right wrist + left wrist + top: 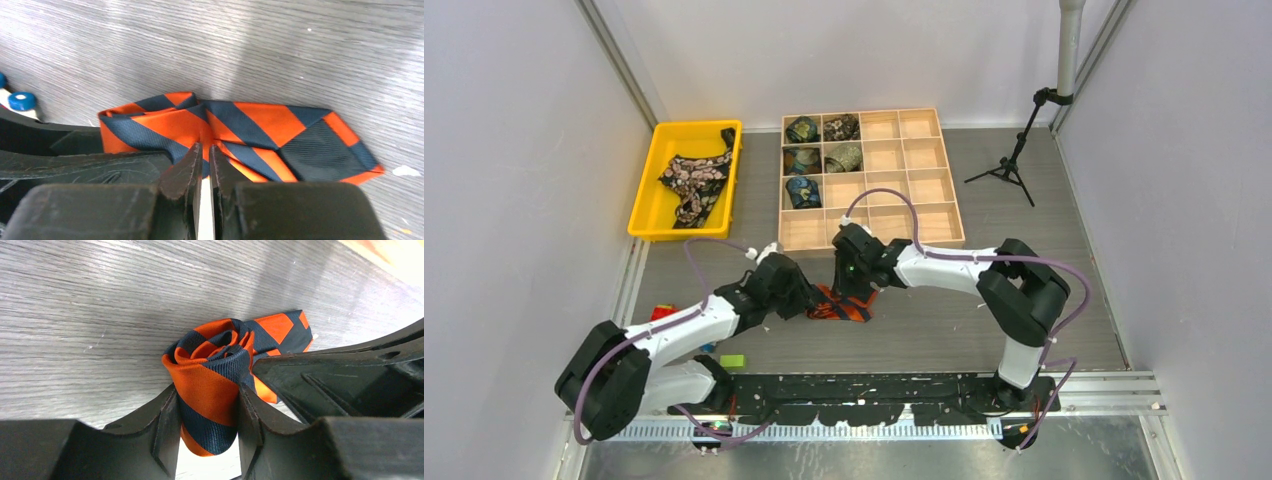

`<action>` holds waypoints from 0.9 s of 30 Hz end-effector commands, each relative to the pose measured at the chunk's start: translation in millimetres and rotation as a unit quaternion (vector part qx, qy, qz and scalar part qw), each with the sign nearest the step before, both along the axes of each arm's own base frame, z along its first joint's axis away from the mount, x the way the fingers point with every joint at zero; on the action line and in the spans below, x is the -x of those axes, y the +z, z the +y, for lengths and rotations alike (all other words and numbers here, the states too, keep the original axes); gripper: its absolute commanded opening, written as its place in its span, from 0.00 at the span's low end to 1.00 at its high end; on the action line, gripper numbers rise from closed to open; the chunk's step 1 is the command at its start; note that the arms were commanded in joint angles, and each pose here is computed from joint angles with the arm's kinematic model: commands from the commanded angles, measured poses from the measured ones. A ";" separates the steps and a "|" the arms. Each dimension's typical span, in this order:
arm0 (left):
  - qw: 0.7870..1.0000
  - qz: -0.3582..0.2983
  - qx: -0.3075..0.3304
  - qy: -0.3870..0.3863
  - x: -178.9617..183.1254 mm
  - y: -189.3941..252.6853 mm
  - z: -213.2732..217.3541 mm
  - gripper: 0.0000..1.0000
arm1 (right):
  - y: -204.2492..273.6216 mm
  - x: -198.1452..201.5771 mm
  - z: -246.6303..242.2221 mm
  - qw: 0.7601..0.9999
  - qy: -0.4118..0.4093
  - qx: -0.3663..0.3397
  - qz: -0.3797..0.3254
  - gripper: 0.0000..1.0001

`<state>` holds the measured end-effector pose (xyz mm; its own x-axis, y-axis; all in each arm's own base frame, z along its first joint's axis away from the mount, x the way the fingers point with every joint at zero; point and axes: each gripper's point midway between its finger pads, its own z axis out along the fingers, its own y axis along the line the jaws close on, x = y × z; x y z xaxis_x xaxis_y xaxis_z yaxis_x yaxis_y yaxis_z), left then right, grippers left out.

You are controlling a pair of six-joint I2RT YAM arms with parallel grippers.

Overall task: Roll the ties
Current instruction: Roll the tie at the center of the board.

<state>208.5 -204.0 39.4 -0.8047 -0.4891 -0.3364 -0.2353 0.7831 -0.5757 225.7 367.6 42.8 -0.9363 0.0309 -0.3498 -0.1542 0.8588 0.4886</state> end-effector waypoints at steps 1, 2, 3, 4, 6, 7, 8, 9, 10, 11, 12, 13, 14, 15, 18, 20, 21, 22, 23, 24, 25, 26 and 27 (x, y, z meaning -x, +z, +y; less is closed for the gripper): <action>0.995 0.004 -0.089 -0.038 10.3 -0.4 22.4 0.28 | 34.2 -11.5 -23.6 0.998 0.006 0.047 -0.040 0.16; 0.994 0.004 -0.102 -0.049 12.6 0.2 25.8 0.28 | 39.9 -14.3 -26.4 0.998 0.003 0.051 -0.047 0.17; 0.992 0.004 -0.111 -0.054 13.5 2.5 28.4 0.27 | 42.9 -14.4 -29.3 0.997 0.001 0.055 -0.050 0.17; 0.991 0.003 -0.121 -0.061 14.8 3.9 31.4 0.27 | 45.0 -14.3 -30.9 0.997 -0.001 0.057 -0.051 0.17; 0.987 0.003 -0.140 -0.072 16.5 7.7 36.9 0.27 | 45.1 -11.5 -33.2 0.997 -0.005 0.054 -0.047 0.17; 0.986 0.004 -0.151 -0.077 17.4 9.5 40.1 0.27 | 44.2 -9.4 -33.3 0.998 -0.007 0.049 -0.043 0.17; 0.984 0.004 -0.160 -0.083 17.6 11.4 42.3 0.27 | 42.6 -8.3 -33.3 0.998 -0.012 0.044 -0.039 0.17; 0.981 0.006 -0.171 -0.088 18.4 12.5 45.1 0.27 | 39.2 -5.2 -33.1 0.999 -0.015 0.039 -0.032 0.17; 0.979 0.008 -0.180 -0.094 19.1 14.1 47.5 0.27 | 35.7 -3.0 -32.7 0.999 -0.018 0.035 -0.028 0.16; 0.977 0.007 -0.186 -0.103 18.9 15.5 47.8 0.27 | 32.1 -1.0 -32.4 0.999 -0.021 0.032 -0.022 0.16; 0.975 0.008 -0.193 -0.110 18.9 16.3 48.7 0.27 | 28.4 -0.7 -31.6 0.999 -0.024 0.028 -0.020 0.16; 0.973 0.011 -0.201 -0.117 19.2 17.3 50.0 0.27 | 24.4 -0.5 -31.3 0.999 -0.026 0.027 -0.018 0.16; 0.969 0.018 -0.212 -0.125 20.1 18.1 51.7 0.27 | 20.7 3.7 -28.6 1.000 -0.022 0.022 -0.005 0.16; 0.967 0.019 -0.218 -0.131 19.4 19.4 52.4 0.27 | 16.4 6.1 -27.3 1.000 -0.019 0.021 0.002 0.16; 0.958 0.034 -0.243 -0.149 20.9 20.0 57.0 0.27 | 7.1 9.3 -22.9 1.000 -0.017 0.021 0.012 0.15; 0.951 0.041 -0.262 -0.156 21.1 21.0 61.6 0.27 | 3.5 10.1 -20.3 1.000 -0.018 0.020 0.016 0.14; 0.948 0.044 -0.271 -0.159 20.9 21.3 63.7 0.27 | 2.2 10.3 -19.3 0.999 -0.018 0.020 0.017 0.14; 0.945 0.047 -0.281 -0.161 21.2 21.4 66.3 0.27 | 1.4 10.4 -18.9 0.999 -0.019 0.020 0.018 0.14; 0.942 0.050 -0.290 -0.163 21.5 21.0 68.4 0.27 | 1.1 10.5 -18.7 0.999 -0.021 0.020 0.018 0.14; 0.939 0.052 -0.297 -0.166 21.9 20.4 69.8 0.27 | 1.1 9.9 -19.3 0.999 -0.023 0.021 0.017 0.14; 0.936 0.054 -0.303 -0.168 22.5 19.6 71.1 0.27 | 0.8 9.7 -20.7 0.999 -0.025 0.023 0.016 0.13; 0.934 0.055 -0.310 -0.170 23.0 19.2 72.2 0.27 | 2.0 9.3 -21.4 0.999 -0.027 0.023 0.014 0.13; 0.931 0.055 -0.318 -0.171 23.2 18.9 73.1 0.27 | 2.3 8.9 -23.4 0.999 -0.029 0.026 0.012 0.13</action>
<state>186.4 -143.1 53.1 -0.9255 -0.0009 -0.3788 0.0229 0.9980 -0.0583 212.6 338.2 36.5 -0.9514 0.0414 -0.3051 -0.0951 0.9029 0.4192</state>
